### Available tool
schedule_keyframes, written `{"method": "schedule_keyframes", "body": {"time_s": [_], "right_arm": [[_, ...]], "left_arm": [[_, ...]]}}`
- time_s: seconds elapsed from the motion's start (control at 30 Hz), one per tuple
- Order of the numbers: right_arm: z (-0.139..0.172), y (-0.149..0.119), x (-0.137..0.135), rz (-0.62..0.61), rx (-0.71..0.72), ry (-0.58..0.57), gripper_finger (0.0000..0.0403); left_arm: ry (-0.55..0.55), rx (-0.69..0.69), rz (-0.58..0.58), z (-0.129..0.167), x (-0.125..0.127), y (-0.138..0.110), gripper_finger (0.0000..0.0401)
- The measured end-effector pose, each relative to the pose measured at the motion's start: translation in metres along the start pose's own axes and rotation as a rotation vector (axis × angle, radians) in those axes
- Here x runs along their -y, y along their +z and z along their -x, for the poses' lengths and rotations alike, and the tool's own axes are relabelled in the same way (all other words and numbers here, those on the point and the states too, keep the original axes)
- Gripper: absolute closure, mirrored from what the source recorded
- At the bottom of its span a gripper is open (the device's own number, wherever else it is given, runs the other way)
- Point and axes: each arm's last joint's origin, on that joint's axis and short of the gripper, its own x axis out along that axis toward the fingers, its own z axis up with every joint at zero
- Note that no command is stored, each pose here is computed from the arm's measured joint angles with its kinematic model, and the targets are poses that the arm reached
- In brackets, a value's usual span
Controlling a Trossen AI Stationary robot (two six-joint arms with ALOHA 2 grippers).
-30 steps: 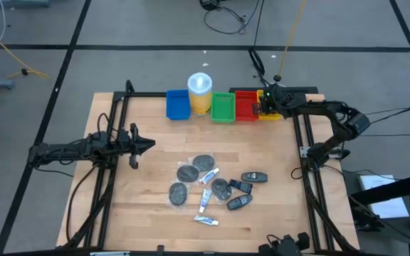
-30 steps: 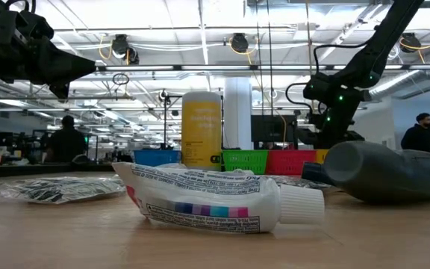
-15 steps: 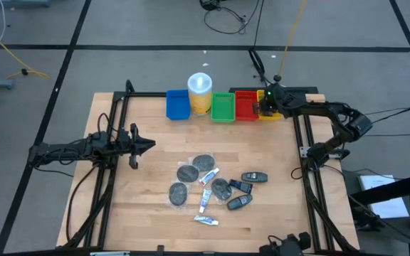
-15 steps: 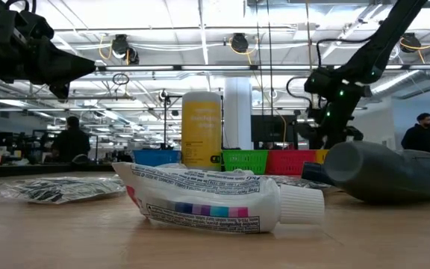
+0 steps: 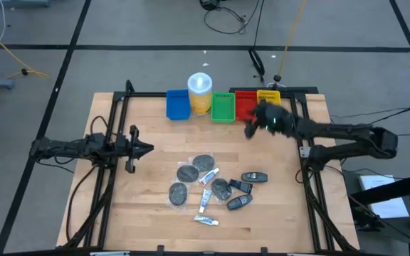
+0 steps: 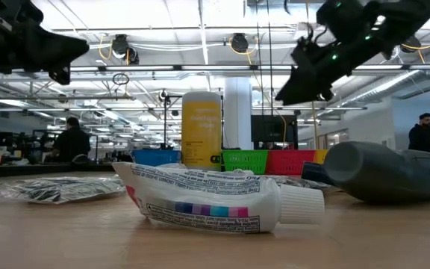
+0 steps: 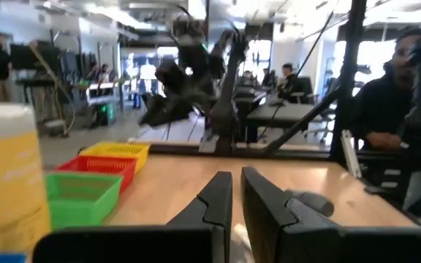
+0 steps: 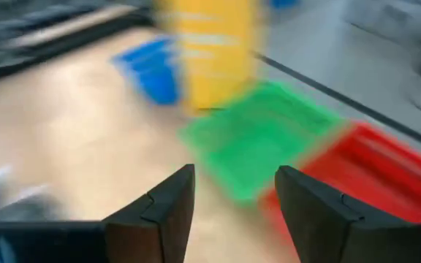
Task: Pick & Place Travel size toiletries
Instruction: Put the hairbrush into the blue basket
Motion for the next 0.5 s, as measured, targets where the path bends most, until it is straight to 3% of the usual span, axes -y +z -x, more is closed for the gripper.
{"method": "schedule_keyframes", "body": {"time_s": [0.13, 0.27, 0.5], "right_arm": [[0.009, -0.026, -0.039, 0.081, 0.088, 0.205, 0.0234], [0.018, -0.058, -0.062, 0.127, 0.097, 0.345, 0.0240], [0.022, -0.097, -0.080, 0.207, 0.122, 0.466, 0.0243]], "left_arm": [[0.026, 0.007, -0.006, -0.006, 0.005, 0.000, 0.0370], [0.002, 0.008, 0.015, -0.015, 0.011, -0.001, 0.0370], [0.084, -0.102, -0.004, -0.045, 0.018, -0.002, 0.0370]]}}
